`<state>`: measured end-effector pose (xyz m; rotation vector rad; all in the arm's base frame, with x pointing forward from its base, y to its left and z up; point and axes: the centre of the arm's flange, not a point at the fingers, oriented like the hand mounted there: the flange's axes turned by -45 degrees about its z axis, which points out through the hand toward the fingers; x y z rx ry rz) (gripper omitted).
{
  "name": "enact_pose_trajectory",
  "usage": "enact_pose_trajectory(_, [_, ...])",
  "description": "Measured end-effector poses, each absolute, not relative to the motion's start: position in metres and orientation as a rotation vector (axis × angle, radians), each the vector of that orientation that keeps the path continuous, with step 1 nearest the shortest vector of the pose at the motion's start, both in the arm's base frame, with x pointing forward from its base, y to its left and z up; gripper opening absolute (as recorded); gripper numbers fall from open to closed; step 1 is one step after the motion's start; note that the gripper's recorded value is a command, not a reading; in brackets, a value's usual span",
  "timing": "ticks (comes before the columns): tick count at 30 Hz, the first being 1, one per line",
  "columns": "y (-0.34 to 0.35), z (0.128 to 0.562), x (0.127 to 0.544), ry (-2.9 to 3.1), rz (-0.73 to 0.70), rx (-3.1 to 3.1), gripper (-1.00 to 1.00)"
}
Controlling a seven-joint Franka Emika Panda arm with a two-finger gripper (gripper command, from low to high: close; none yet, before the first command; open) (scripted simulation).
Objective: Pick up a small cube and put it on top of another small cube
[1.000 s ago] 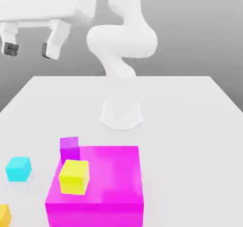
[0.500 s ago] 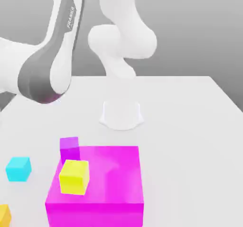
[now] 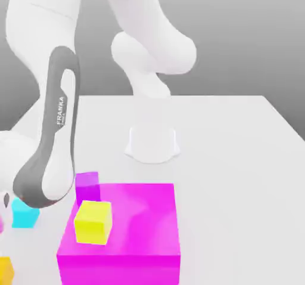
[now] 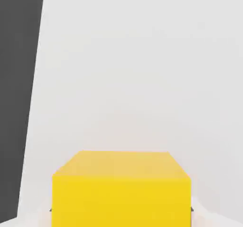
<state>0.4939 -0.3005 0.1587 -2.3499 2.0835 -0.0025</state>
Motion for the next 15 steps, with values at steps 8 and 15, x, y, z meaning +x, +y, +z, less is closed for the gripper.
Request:
enact_pose_trajectory(8, [-0.313, 0.223, 0.419, 2.344, -0.002, -2.107, -1.0])
enact_pose_trajectory(15, [-0.315, 0.243, 0.324, 2.62, -0.003, -1.736, -1.0])
